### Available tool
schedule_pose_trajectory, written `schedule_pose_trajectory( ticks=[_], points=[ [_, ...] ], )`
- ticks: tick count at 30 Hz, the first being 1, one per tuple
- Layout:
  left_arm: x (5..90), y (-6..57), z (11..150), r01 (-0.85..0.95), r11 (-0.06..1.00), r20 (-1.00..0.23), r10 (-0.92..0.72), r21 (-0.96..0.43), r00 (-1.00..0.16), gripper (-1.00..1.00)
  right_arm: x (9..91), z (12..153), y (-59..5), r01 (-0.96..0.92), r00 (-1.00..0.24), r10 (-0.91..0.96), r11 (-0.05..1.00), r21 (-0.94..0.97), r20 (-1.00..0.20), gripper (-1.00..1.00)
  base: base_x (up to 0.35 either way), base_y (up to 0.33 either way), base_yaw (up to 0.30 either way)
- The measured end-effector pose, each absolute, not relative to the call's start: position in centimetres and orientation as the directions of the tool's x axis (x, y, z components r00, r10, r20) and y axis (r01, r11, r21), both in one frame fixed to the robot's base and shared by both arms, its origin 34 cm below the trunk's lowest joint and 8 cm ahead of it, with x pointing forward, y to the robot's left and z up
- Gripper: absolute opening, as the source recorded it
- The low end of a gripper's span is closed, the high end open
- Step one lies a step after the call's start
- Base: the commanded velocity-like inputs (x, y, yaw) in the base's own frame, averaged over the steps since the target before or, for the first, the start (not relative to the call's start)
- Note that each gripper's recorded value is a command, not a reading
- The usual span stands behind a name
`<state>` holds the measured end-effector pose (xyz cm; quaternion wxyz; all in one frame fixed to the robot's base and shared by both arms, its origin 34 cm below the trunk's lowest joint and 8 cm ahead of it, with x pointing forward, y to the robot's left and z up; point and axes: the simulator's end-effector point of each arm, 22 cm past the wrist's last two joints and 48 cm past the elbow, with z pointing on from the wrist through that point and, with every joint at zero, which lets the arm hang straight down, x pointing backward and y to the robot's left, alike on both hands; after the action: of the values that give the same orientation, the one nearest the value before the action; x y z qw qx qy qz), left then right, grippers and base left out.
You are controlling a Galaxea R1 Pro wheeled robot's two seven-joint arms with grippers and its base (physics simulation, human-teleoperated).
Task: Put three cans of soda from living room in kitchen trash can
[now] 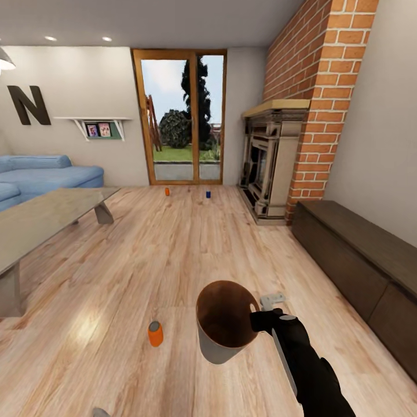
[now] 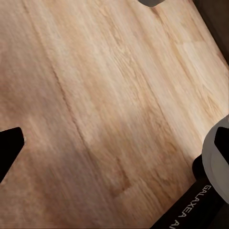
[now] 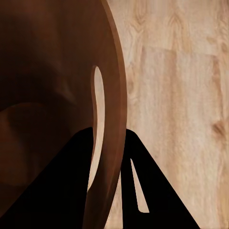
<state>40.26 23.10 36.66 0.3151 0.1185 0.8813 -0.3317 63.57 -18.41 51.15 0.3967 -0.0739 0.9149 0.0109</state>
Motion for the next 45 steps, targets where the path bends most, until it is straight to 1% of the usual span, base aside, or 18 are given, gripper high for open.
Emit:
schedule_pose_trajectory(
  ticks=[11, 17, 22, 23, 24, 27, 28, 31, 34, 40, 45],
  points=[
    [40.3, 23.1, 36.7, 0.419, 0.752, -0.635, 0.0, -0.508, -0.772, 1.0, 63.6, 51.2, -18.4, -0.143, -0.674, -0.126, 0.989, -0.04, -0.728, -1.0, 0.313, 0.089, 0.0],
    [40.4, 23.2, 36.7, 0.42, 0.754, -0.64, 0.0, -0.505, -0.769, 1.0, 63.6, 51.1, -18.4, -0.144, -0.674, -0.126, 0.989, -0.037, -0.728, -1.0, 0.052, 0.013, 0.0],
    [41.6, 24.5, 36.7, 0.413, 0.793, -0.678, 0.0, -0.448, -0.735, 1.0, 63.6, 51.1, -18.7, -0.142, -0.674, -0.134, 0.989, -0.051, -0.727, -1.0, 0.0, 0.0, 0.0],
    [42.9, 25.9, 36.5, 0.378, 0.842, -0.698, 0.002, -0.385, -0.716, 1.0, 63.6, 51.1, -18.8, -0.142, -0.674, -0.134, 0.989, -0.051, -0.727, -1.0, 0.0, 0.0, 0.0],
    [43.5, 26.6, 36.5, 0.36, 0.861, -0.705, 0.002, -0.36, -0.71, 1.0, 63.6, 51.1, -18.8, -0.141, -0.674, -0.135, 0.989, -0.053, -0.727, -1.0, 0.0, 0.0, 0.0],
    [46.8, 30.3, 36.9, 0.211, 0.959, -0.754, -0.003, -0.188, -0.657, 1.0, 63.6, 51.2, -19.2, -0.138, -0.673, -0.138, 0.989, -0.06, -0.727, -1.0, 0.0, 0.0, 0.0],
    [47.7, 31.2, 37.1, 0.152, 0.979, -0.771, -0.009, -0.137, -0.637, 1.0, 63.6, 51.2, -19.3, -0.136, -0.673, -0.137, 0.989, -0.06, -0.727, -1.0, 0.0, 0.0, 0.0],
    [48.8, 32.3, 37.3, 0.03, 0.998, -0.796, -0.031, -0.061, -0.605, 1.0, 63.7, 51.1, -19.5, -0.133, -0.673, -0.137, 0.989, -0.063, -0.727, -1.0, 0.0, 0.0, 0.0],
    [48.7, 32.7, 36.7, -0.04, 0.999, -0.795, -0.052, -0.035, -0.605, 1.0, 63.7, 51.2, -20.0, -0.129, -0.673, -0.14, 0.989, -0.071, -0.726, -1.0, 0.0, 0.0, 0.0],
    [49.3, 32.6, 35.5, -0.088, 0.996, -0.782, -0.08, -0.032, -0.619, 1.0, 63.7, 51.1, -20.2, -0.127, -0.674, -0.141, 0.989, -0.074, -0.725, -1.0, 0.0, 0.0, 0.0],
    [50.9, 34.0, 36.1, -0.182, 0.983, -0.793, -0.099, 0.016, -0.602, 1.0, 63.8, 51.5, -20.3, -0.124, -0.671, -0.14, 0.989, -0.076, -0.728, -1.0, 0.0, 0.0, 0.0]
  ],
)
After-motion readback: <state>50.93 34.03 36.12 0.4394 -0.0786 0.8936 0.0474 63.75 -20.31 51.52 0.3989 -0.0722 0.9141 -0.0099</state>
